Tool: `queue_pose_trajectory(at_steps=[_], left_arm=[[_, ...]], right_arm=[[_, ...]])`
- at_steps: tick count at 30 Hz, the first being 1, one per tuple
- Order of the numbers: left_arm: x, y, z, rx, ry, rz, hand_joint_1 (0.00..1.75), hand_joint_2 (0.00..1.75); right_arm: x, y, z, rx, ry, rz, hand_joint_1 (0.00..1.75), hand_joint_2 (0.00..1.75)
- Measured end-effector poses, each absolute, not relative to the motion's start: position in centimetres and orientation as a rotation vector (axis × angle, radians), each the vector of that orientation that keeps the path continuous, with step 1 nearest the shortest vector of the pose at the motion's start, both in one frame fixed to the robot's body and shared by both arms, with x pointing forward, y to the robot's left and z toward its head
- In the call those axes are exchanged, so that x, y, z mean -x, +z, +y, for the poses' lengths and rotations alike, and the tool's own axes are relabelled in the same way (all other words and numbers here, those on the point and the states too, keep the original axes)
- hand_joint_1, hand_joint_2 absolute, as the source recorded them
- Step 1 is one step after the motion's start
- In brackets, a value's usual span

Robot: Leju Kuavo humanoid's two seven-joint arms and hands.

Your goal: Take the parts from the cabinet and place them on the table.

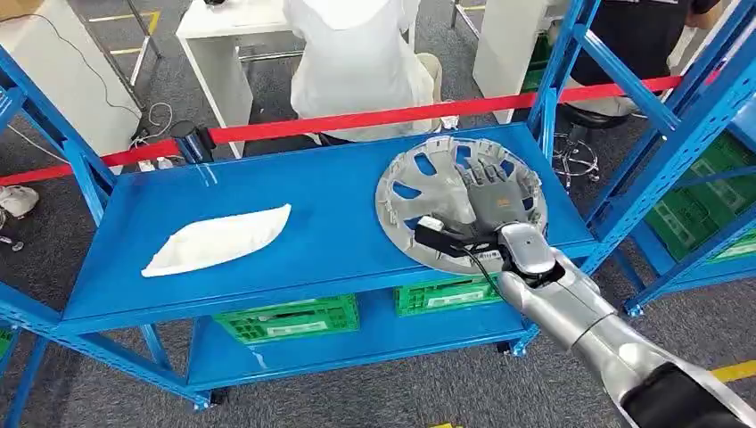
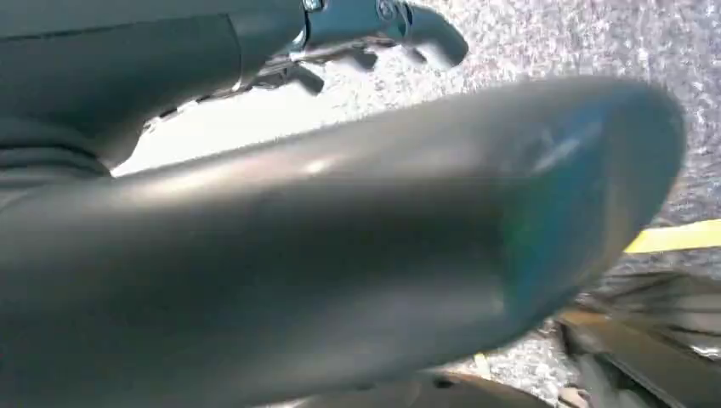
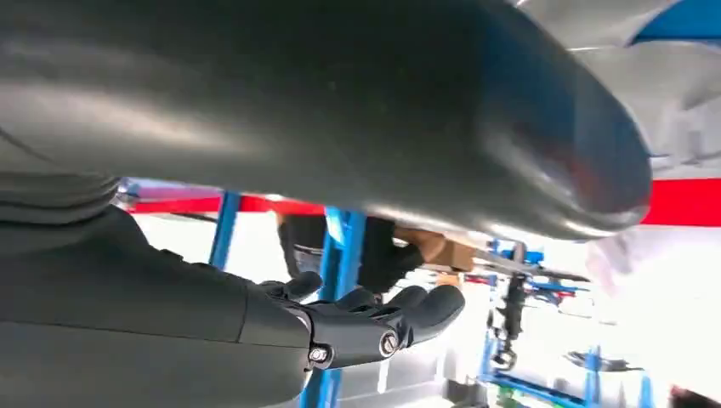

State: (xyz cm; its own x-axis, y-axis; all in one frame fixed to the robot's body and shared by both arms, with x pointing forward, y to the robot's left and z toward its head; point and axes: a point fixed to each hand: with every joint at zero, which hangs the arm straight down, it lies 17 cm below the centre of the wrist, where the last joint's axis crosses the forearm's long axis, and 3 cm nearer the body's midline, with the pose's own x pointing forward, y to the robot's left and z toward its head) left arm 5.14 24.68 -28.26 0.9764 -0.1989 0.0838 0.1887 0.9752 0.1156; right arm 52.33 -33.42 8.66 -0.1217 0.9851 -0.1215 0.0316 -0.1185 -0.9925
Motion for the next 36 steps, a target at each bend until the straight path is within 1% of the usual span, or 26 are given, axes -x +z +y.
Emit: queue_pose_trajectory(at_steps=[5,10,14,19,30,36], left_arm=[[-5.0,-28.3,24.8,-0.108,-0.191,-0.096,0.0,0.0],[-5.7,-28.2,24.7,-0.108,-0.191,-0.115,0.0,0.0],[-6.1,-28.2,24.6,-0.108,-0.191,-0.124,0.0,0.0],[-6.5,-28.1,24.5,-0.108,-0.189,-0.129,0.0,0.0],[-6.2,-28.2,24.7,-0.112,-0.199,-0.116,0.0,0.0],[-6.3,-28.1,24.7,-0.111,-0.204,-0.123,0.0,0.0]], right_arm=[[-50.3,7.1,-33.8,1.239,1.381,-1.242,0.0,0.0],[-50.3,8.1,-34.6,1.265,1.357,-1.25,0.0,0.0],[-49.3,6.6,-34.8,1.235,1.375,-1.223,0.0,0.0],[-49.5,6.8,-34.8,1.222,1.363,-1.234,0.0,0.0],[-47.3,3.7,-29.5,1.03,1.325,-1.284,0.0,0.0],[-46.8,3.4,-26.8,0.973,1.295,-1.322,0.0,0.0]])
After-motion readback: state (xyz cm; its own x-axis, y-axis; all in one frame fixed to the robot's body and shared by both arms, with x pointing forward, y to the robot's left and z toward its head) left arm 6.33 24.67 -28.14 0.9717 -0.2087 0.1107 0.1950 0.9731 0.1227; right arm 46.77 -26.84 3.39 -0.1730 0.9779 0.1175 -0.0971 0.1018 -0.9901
